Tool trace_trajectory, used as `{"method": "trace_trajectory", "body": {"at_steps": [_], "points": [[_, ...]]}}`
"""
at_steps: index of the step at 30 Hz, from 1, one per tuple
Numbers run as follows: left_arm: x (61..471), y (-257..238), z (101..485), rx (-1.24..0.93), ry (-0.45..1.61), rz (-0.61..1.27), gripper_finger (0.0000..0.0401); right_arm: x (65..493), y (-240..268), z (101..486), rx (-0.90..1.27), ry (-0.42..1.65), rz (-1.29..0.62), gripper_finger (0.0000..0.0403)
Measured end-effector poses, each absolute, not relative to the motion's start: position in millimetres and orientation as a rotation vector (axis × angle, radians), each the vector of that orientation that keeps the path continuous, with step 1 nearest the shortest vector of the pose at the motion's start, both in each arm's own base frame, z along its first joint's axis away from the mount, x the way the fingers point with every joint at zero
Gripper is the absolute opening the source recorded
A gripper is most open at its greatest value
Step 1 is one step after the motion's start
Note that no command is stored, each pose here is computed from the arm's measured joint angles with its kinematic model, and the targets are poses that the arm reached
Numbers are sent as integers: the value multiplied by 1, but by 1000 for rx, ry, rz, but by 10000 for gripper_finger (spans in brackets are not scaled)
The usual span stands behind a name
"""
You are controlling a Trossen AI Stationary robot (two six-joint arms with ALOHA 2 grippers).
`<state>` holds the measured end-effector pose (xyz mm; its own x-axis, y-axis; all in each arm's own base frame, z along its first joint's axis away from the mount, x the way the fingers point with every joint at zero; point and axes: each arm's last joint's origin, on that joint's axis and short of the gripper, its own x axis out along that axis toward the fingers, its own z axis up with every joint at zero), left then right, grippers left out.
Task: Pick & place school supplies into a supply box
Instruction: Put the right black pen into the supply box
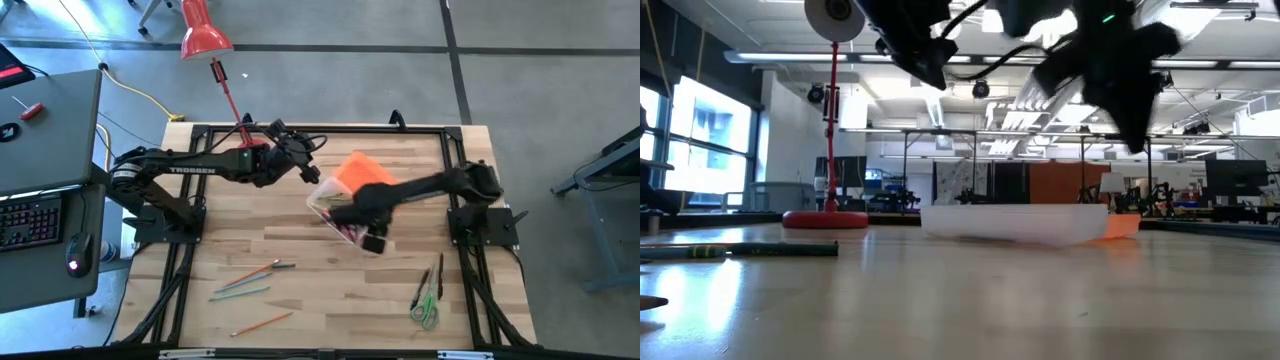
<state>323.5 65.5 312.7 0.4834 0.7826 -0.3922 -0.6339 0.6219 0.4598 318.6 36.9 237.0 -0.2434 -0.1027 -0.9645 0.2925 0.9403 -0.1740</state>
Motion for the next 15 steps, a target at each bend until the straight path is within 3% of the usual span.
{"method": "trace_trajectory", "body": {"at_steps": [8,15], "points": [[322,66,312,276,629,911,166,237,88,249,209,1685,-379,110],[322,66,312,269,620,910,166,163,123,227,-26,1834,0,110]]}}
